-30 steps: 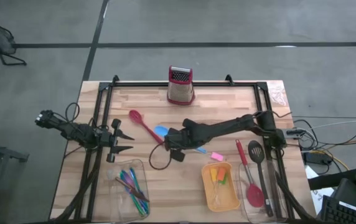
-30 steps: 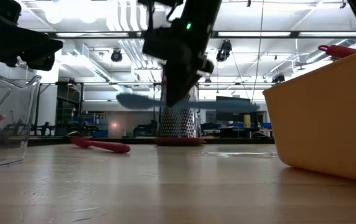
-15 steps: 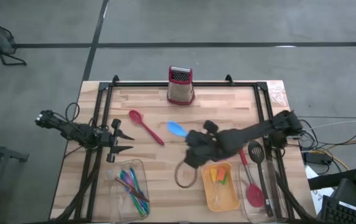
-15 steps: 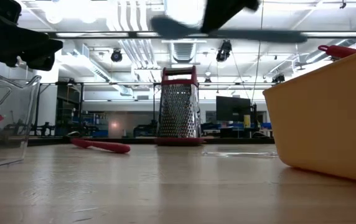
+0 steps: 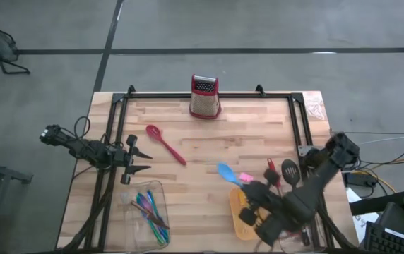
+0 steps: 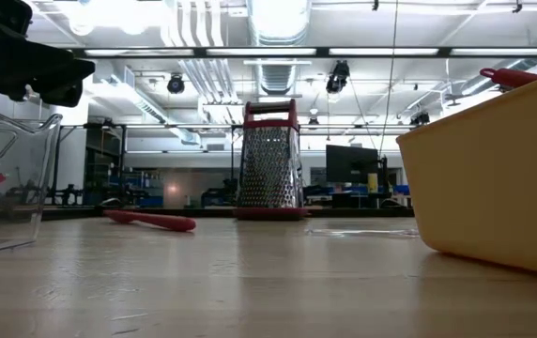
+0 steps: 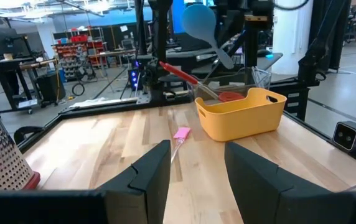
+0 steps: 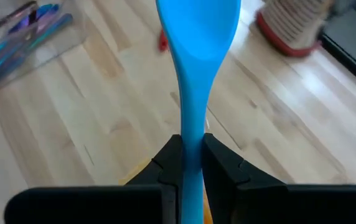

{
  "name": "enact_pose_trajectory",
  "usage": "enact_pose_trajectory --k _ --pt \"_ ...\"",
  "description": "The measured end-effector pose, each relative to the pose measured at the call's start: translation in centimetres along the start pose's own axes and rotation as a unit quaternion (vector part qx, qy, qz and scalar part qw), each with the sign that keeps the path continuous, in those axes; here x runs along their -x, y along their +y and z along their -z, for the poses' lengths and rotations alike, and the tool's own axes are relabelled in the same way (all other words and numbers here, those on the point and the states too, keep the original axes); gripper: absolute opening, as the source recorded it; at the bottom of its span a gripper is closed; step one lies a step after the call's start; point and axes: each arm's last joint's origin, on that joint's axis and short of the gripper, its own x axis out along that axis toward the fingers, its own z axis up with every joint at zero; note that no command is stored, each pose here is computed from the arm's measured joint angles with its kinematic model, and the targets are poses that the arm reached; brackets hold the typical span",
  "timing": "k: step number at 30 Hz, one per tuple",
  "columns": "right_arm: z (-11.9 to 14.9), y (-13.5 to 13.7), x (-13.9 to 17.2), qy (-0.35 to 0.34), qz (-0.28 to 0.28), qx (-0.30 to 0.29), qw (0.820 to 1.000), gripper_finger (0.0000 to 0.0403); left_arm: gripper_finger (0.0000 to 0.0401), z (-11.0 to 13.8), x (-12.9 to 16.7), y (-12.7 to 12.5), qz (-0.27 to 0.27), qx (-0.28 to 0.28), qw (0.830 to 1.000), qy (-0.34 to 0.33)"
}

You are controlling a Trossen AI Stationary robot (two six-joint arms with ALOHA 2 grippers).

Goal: Pick & Place Kitchen Items
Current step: Put the light blue serving spoon into the right transparent bin

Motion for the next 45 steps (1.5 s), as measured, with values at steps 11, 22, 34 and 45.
enact_pose_trajectory --k 11,22,34,45 --pt "6.0 -0.5 3.8 0.007 -0.004 -0.062 0.998 0.0034 0.0158 0.0 0.0 0.0 0.0 0.0 1.0 0.0" --pt "14.6 -2.5 5.2 0.049 0.006 -0.091 0.995 0.0034 0.0159 0.0 0.0 0.0 0.0 0.0 1.0 0.0" --pt "19.6 -5.0 5.9 0.048 0.003 -0.128 0.991 0.0047 0.0158 0.0 0.0 0.0 0.0 0.0 1.0 0.0" --pt "20.1 -5.0 5.3 0.072 0.014 -0.131 0.989 0.0099 0.0159 0.0 0.0 0.0 0.0 0.0 1.0 0.0"
